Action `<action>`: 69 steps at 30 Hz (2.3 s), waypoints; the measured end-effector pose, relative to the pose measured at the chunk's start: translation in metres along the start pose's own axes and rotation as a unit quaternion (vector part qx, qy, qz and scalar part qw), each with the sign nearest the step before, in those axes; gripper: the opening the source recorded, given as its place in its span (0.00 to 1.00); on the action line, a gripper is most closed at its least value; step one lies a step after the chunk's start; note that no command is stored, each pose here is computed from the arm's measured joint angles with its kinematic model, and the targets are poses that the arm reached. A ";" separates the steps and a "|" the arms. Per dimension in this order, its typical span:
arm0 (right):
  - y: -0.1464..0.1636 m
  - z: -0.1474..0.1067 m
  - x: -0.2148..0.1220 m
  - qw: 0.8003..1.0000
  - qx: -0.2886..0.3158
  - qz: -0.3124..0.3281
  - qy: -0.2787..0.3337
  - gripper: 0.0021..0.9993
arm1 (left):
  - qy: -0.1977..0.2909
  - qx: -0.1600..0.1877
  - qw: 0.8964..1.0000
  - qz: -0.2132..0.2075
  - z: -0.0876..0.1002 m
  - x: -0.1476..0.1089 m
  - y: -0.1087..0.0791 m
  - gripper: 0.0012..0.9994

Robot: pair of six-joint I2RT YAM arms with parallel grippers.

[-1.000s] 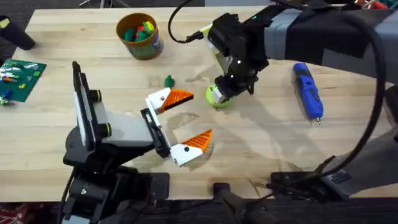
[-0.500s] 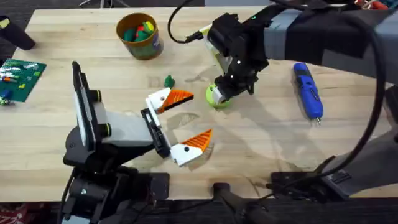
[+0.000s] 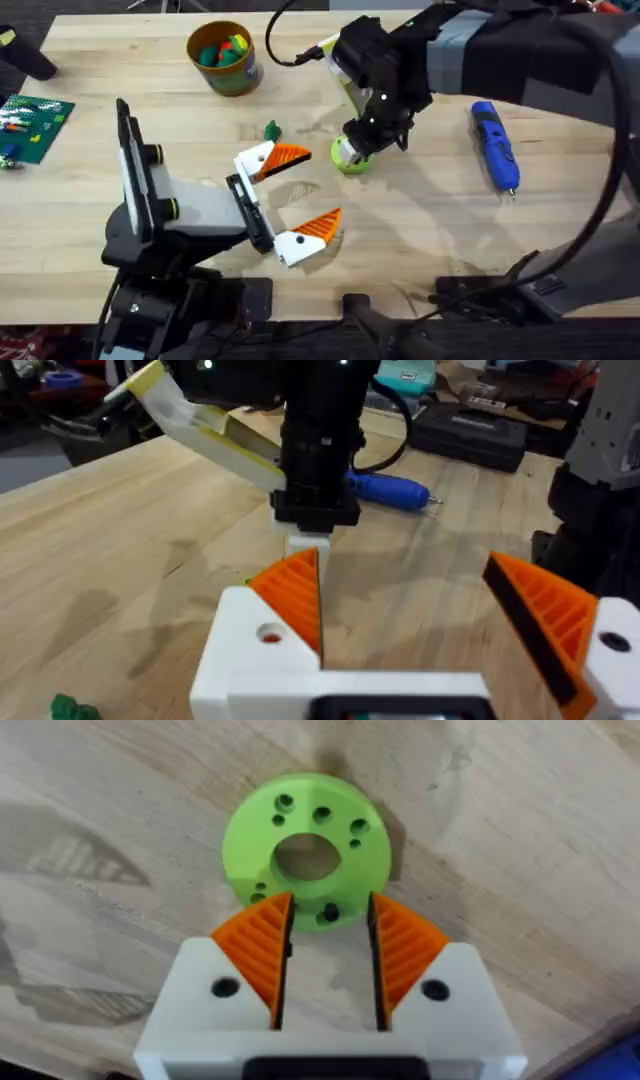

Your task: Pick up the gripper from the table and insert it into the empty holder that is missing its gripper. Then pick up a screw, insert it into the mounting hole, and use the screwdriver to tighten it. Finally, clean up the table by picking up the vegetable and placing it into the bucket.

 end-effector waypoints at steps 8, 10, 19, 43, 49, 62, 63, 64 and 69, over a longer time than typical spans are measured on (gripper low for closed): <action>0.000 -0.002 0.000 1.000 0.000 -0.001 0.007 0.44 | 0.000 0.000 1.000 0.000 0.000 0.000 0.000 0.98; 0.000 -0.002 0.000 1.000 0.000 -0.001 0.007 0.44 | 0.000 0.000 1.000 0.000 0.000 0.000 0.000 0.98; 0.000 0.000 0.000 1.000 0.000 0.000 0.000 0.44 | 0.000 0.000 1.000 0.000 0.000 0.000 0.000 0.99; 0.003 -0.001 0.000 1.000 -0.006 0.000 0.003 0.44 | 0.000 0.000 1.000 0.000 0.000 0.000 0.000 0.99; 0.003 -0.001 0.000 1.000 -0.006 0.000 0.003 0.44 | 0.000 0.000 1.000 0.000 0.000 0.000 0.000 0.99; 0.003 -0.002 0.000 1.000 -0.006 0.000 0.004 0.44 | 0.000 0.000 1.000 0.000 0.000 0.000 0.000 0.99; 0.003 -0.001 0.000 1.000 -0.007 0.000 0.003 0.43 | 0.000 0.000 1.000 0.000 0.000 0.000 0.000 0.99; 0.003 -0.001 0.000 1.000 -0.007 0.000 0.002 0.42 | 0.000 0.000 1.000 0.000 0.000 0.000 0.000 0.99; 0.003 -0.001 0.000 1.000 -0.008 0.000 0.000 0.34 | 0.000 0.000 1.000 0.000 0.000 0.000 0.000 0.99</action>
Point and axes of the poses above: each hand's point on the last joint's axis, 136 mm out from that joint toward the fingers, its own x axis out along the fingers, its own y axis along the line the jaws close on, z = x × y, the point moved 9 cm from there along -x, back along the fingers, and after that the axes turned 5 degrees about x, right-handed, at the moved point
